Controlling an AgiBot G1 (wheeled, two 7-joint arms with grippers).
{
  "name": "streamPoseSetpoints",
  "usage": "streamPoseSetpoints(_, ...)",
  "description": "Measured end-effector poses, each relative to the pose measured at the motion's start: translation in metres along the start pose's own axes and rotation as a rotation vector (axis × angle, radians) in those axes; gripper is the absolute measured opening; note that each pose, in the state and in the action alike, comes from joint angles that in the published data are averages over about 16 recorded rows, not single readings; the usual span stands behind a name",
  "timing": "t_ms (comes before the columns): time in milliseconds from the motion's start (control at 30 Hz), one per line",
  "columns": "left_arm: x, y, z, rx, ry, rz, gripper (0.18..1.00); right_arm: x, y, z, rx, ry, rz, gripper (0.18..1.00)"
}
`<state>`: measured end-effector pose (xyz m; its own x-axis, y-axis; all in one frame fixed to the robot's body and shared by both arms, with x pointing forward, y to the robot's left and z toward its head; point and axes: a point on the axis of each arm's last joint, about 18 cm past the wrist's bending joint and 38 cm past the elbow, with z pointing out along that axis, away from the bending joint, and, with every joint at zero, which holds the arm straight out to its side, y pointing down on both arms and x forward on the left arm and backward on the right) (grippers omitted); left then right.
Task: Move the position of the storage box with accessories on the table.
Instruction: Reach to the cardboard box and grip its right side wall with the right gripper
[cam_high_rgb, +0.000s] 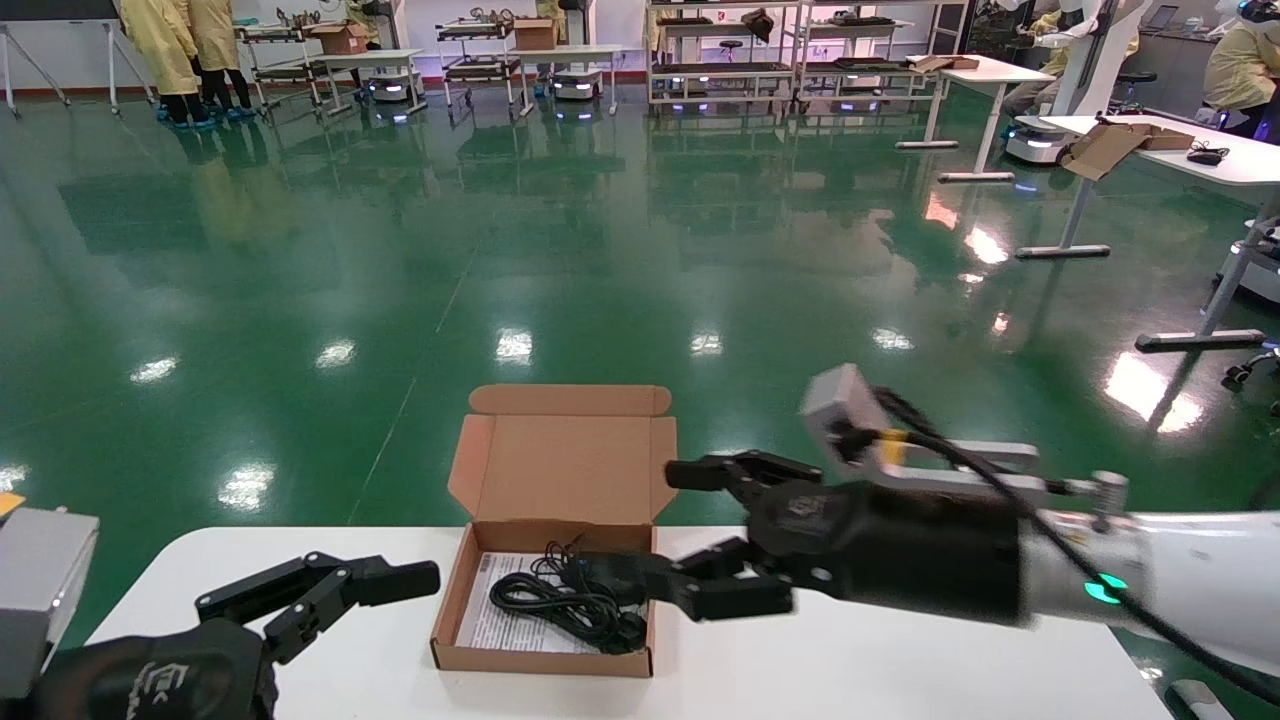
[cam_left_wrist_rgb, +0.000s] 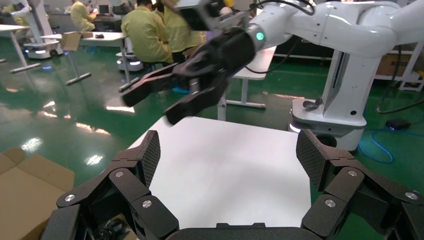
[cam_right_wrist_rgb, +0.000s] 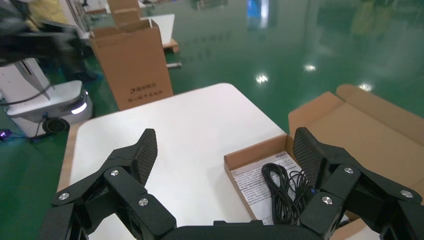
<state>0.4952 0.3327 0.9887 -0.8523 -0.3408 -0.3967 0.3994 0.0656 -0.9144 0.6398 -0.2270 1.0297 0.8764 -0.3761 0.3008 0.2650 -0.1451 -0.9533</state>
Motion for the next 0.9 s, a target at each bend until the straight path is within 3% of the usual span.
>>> streamPoseSetpoints(467, 0.000, 0.000, 0.000, 0.000, 0.000, 0.000, 1.000, 0.032, 0.034, 0.087, -0.123, 0.135, 0.056, 1.000)
streamPoseSetpoints(900, 0.000, 0.000, 0.000, 0.000, 0.000, 0.000, 1.000, 0.048, 0.076, 0.108, -0.209, 0.294, 0.111, 1.000)
